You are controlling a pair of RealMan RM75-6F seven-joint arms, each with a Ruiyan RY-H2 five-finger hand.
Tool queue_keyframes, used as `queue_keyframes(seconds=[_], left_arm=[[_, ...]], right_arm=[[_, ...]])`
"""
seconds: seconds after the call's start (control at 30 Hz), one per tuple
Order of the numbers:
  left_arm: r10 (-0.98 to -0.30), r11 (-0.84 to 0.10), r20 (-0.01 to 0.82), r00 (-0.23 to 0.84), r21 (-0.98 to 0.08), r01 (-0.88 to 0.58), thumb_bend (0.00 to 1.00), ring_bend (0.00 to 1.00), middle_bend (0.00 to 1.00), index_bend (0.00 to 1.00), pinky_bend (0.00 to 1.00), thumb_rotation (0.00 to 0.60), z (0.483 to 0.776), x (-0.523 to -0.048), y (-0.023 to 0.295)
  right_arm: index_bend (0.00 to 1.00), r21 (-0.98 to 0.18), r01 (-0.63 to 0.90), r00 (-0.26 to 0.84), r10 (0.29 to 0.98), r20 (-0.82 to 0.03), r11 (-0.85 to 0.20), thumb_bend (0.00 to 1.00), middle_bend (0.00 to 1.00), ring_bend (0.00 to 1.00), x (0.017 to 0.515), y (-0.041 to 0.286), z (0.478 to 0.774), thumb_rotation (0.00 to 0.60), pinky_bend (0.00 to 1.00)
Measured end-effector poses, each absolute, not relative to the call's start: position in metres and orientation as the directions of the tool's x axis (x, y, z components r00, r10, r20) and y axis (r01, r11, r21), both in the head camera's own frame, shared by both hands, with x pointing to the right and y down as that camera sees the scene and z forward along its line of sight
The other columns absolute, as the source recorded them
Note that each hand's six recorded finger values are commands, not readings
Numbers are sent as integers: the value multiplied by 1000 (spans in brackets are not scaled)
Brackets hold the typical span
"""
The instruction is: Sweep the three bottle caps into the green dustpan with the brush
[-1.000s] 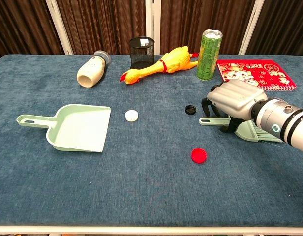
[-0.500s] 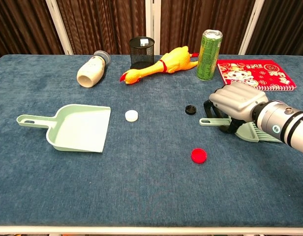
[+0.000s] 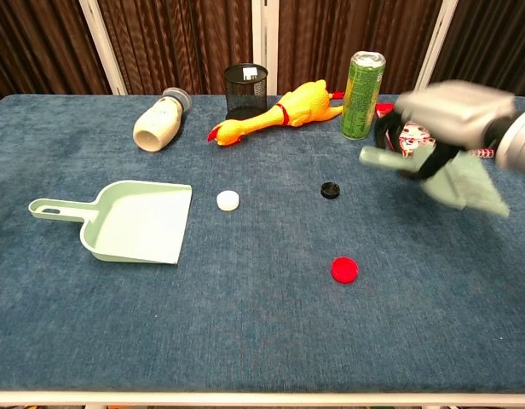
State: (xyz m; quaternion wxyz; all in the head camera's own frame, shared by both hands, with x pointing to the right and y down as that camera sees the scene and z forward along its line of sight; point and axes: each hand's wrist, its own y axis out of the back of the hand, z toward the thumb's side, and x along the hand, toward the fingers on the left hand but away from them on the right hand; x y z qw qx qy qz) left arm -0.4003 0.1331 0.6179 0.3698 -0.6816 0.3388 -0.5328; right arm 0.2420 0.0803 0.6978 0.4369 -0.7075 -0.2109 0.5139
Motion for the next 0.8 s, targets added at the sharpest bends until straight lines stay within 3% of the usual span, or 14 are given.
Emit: queue_keyframes(seconds=[0.33, 0.8], left_arm=[[-743, -646, 615, 265, -763, -39, 0, 197, 300, 339, 165, 600, 668, -349, 123], [-693, -707, 687, 220, -707, -19, 127, 251, 371, 416, 230, 600, 712, -314, 146]], right_arm=[[634, -880, 4, 365, 820, -441, -475, 424, 643, 285, 269, 31, 628, 600, 237], [634, -859, -2, 357, 802, -479, -513, 423, 642, 285, 279, 35, 636, 600, 237]])
